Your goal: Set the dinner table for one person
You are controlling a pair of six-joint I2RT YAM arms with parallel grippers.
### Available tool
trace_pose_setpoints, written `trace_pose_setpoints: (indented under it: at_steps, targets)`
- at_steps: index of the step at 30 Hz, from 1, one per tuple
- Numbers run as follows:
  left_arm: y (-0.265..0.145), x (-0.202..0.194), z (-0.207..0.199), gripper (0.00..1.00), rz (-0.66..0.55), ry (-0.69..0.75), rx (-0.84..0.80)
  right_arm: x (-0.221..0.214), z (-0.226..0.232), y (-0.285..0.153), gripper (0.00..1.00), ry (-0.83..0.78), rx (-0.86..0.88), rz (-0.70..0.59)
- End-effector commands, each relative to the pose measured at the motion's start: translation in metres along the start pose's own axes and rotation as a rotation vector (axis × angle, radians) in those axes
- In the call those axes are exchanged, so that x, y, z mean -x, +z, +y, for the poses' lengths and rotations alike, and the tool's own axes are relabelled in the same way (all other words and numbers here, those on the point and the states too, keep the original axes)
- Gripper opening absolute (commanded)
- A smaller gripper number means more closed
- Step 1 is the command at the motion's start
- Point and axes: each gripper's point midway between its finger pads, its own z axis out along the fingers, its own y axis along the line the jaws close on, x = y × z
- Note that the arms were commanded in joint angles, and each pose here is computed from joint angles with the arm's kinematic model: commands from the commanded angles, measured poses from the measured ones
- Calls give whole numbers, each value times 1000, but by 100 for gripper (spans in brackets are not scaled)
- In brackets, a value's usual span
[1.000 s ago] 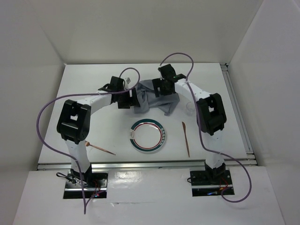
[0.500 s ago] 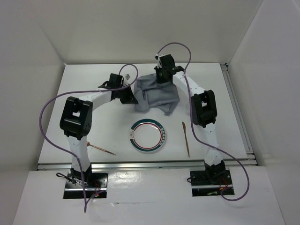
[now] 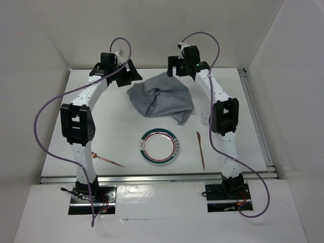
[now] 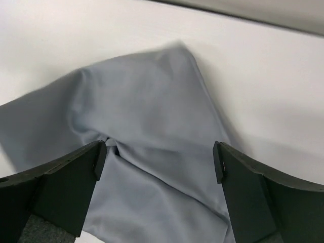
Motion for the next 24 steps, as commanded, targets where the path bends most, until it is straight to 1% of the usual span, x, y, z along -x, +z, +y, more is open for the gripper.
trace_pose_setpoints:
  at_steps: [1, 2, 3, 4, 5, 6, 7, 8, 9, 10, 11, 12, 13, 14, 15, 16, 17, 18, 19, 20, 22, 23, 24]
  targets:
    - [7, -23, 44, 94, 95, -100, 165, -8, -3, -17, 100, 49, -47, 55]
    - [0, -19, 48, 96, 74, -128, 192, -8, -4, -24, 100, 76, -66, 55]
    - [-9, -17, 60, 97, 51, -148, 250, -31, -17, -28, 100, 104, -111, 108]
    - [-19, -7, 68, 98, 6, -163, 274, -7, -18, -54, 100, 119, -120, 41]
    - [-29, -3, 73, 98, -26, -177, 299, -8, -17, -64, 100, 135, -130, 31]
    - [-45, -8, 75, 96, -61, -208, 346, -40, -27, -69, 98, 181, -161, 85]
    - [-54, -7, 80, 93, -85, -221, 358, -37, -26, -78, 95, 195, -167, 49]
    - [-61, -4, 83, 81, -116, -234, 374, -19, -18, -107, 86, 202, -153, -16]
    - [-64, -18, 92, 67, -103, -252, 402, -24, -19, -115, 73, 217, -139, -22]
    - [-71, -18, 84, 49, -117, -245, 378, -49, -27, -117, 61, 247, -156, 7]
    - [-67, -24, 84, 32, -102, -237, 356, -45, -23, -134, 49, 259, -151, -15]
    - [-64, -30, 83, 30, -82, -241, 335, -52, -27, -138, 26, 282, -155, -5]
    - [-60, -40, 79, 33, -51, -265, 298, -71, -30, -140, 18, 336, -154, 41]
    - [-48, -52, 86, 43, -7, -294, 298, -76, -26, -141, 12, 357, -138, 54]
    - [-41, -58, 86, 69, 29, -329, 284, -83, -22, -144, 12, 398, -132, 72]
    - [-36, -61, 91, 74, 52, -340, 298, -97, -20, -143, 13, 428, -131, 109]
    - [-29, -65, 96, 79, 69, -366, 310, -106, -19, -142, 18, 453, -129, 135]
    - [-15, -69, 103, 81, 96, -387, 310, -109, -17, -144, 21, 506, -134, 137]
    - [-9, -70, 106, 81, 101, -400, 315, -123, -17, -143, 27, 537, -147, 166]
    - [-6, -73, 110, 82, 118, -408, 325, -125, -13, -146, 34, 566, -135, 173]
    - [7, -72, 120, 83, 118, -427, 348, -132, -13, -143, 35, 627, -128, 174]
    - [10, -74, 122, 86, 125, -442, 355, -136, -13, -142, 46, 642, -133, 184]
    - [13, -73, 124, 90, 127, -443, 356, -134, -15, -141, 53, 648, -139, 171]
